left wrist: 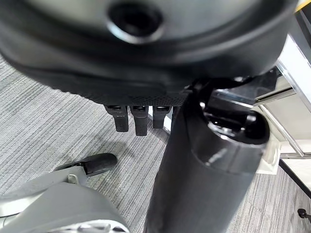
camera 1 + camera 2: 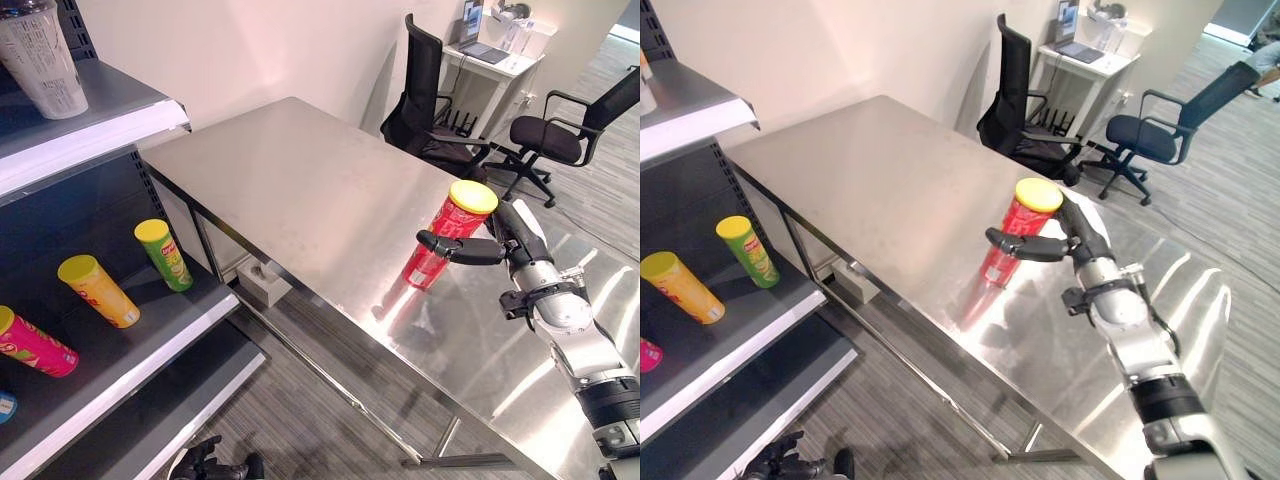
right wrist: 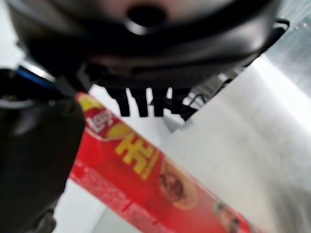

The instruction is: Put the goods on the table back onto the shelves and tidy them up.

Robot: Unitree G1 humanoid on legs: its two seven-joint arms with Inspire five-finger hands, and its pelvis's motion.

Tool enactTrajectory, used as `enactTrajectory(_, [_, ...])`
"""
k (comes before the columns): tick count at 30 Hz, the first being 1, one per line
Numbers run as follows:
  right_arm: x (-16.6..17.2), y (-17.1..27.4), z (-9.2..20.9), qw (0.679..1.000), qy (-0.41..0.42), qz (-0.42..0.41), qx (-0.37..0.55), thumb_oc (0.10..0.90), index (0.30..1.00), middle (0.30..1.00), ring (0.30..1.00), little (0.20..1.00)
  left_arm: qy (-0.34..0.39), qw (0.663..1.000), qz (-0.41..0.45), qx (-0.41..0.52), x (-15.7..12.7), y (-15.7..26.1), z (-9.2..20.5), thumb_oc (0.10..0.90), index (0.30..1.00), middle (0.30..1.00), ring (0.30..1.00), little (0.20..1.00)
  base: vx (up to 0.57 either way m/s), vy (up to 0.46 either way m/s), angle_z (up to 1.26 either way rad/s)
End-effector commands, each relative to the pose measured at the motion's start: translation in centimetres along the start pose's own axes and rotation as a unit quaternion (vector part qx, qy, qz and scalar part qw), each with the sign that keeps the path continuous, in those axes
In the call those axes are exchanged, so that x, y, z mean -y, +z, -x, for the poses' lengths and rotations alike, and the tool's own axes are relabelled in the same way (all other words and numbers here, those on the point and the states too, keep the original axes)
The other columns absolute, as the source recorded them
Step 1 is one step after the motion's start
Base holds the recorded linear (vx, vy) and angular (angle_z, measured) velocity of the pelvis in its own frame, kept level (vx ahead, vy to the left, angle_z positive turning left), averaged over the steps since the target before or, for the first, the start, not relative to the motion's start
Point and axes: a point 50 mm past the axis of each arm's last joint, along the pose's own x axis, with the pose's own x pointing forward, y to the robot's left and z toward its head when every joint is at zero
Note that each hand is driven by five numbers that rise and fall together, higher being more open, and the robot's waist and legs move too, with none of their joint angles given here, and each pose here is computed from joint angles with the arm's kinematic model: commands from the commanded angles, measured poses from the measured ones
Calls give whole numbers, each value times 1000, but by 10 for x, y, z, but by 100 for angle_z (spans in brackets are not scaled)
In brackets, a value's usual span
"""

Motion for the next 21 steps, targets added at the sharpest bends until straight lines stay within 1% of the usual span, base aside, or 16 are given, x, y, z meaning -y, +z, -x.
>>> enactTrajectory(1, [37, 48, -21, 991, -90, -3, 96, 800, 900, 900, 900, 900, 2, 1000, -25, 10, -6, 8, -2, 800, 900, 900, 900, 900, 0, 0, 0])
enactTrajectory(10, [43, 56, -25, 988, -113, -9, 109, 800, 900, 900, 900, 900, 1, 1000, -31, 1, -5, 3, -1, 800, 900, 900, 900, 900, 5, 0, 2])
enactTrajectory(20, [44, 68, -32, 986, -109, -14, 124, 800, 900, 900, 900, 900, 1, 1000, -31, -4, -4, 1, -1, 800, 900, 900, 900, 900, 0, 0, 0])
enactTrajectory(21, [42, 67, -33, 987, -104, -14, 123, 621, 632, 632, 632, 632, 0, 1000, -31, -4, -4, 0, 0, 800, 900, 900, 900, 900, 0, 0, 0])
